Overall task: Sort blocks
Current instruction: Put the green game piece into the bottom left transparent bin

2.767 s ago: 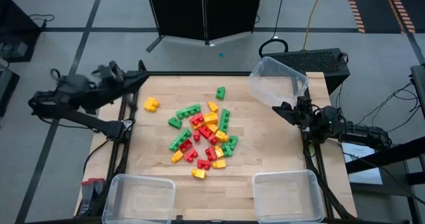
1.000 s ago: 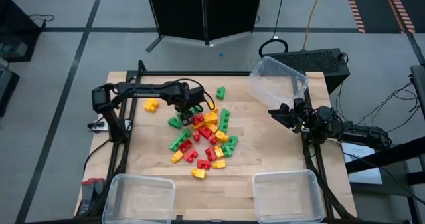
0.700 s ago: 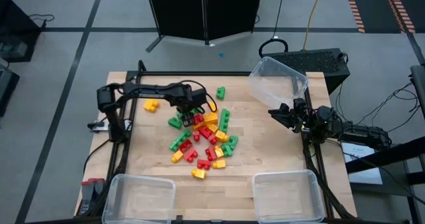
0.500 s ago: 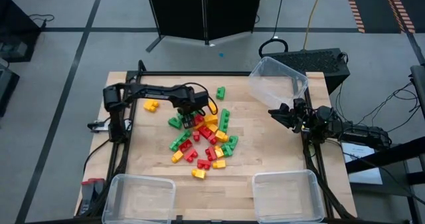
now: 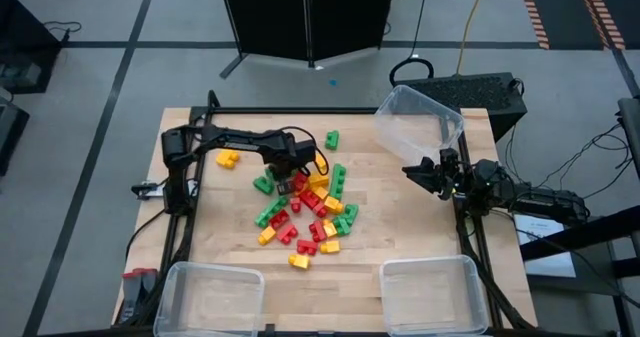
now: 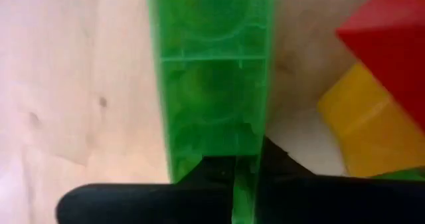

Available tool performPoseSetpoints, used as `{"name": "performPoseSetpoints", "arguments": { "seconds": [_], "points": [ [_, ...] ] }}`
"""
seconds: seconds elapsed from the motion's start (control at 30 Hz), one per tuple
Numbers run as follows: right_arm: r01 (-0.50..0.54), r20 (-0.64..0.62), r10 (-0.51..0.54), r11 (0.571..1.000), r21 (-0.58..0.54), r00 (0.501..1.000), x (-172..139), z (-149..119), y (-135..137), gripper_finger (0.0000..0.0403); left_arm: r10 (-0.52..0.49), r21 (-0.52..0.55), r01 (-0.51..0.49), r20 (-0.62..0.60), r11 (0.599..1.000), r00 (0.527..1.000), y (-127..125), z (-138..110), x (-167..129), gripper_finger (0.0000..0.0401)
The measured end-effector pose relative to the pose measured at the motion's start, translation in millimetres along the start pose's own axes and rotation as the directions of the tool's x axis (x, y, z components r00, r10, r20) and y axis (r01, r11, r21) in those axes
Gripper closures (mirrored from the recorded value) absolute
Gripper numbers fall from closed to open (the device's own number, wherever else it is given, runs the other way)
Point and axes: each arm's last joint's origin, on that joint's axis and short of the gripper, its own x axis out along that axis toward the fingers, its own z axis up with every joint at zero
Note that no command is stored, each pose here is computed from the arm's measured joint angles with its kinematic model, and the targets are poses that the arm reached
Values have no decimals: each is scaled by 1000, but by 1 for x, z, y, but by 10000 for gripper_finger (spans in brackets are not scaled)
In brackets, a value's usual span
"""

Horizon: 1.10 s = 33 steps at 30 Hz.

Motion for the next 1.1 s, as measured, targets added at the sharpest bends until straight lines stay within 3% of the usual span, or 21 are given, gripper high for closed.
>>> {"name": "performPoseSetpoints", "arguments": {
  "seconds": [0.37, 0.6, 0.7, 0.87, 1.1],
  "points": [
    [8, -6, -8, 1000, 1, 1000, 0, -1, -1, 195, 8, -153, 13, 132, 988, 991, 16, -15, -53, 400],
    [8, -6, -8, 1000, 0, 1000, 0, -1, -1, 195, -118, -224, 193, 309, 955, 944, 9, -52, -119, 400],
    [8, -6, -8, 1000, 0, 1000, 0, -1, -1, 195, -204, -194, 298, 396, 935, 896, 1, -80, -152, 400],
    [9, -7, -9, 1000, 0, 1000, 0, -1, -1, 195, -359, -60, 460, 539, 886, 762, -20, -135, -202, 401],
    [11, -9, -11, 1000, 0, 1000, 0, -1, -1, 195, -549, 174, 567, 580, 805, 602, -56, -191, -237, 401]
  ]
}}
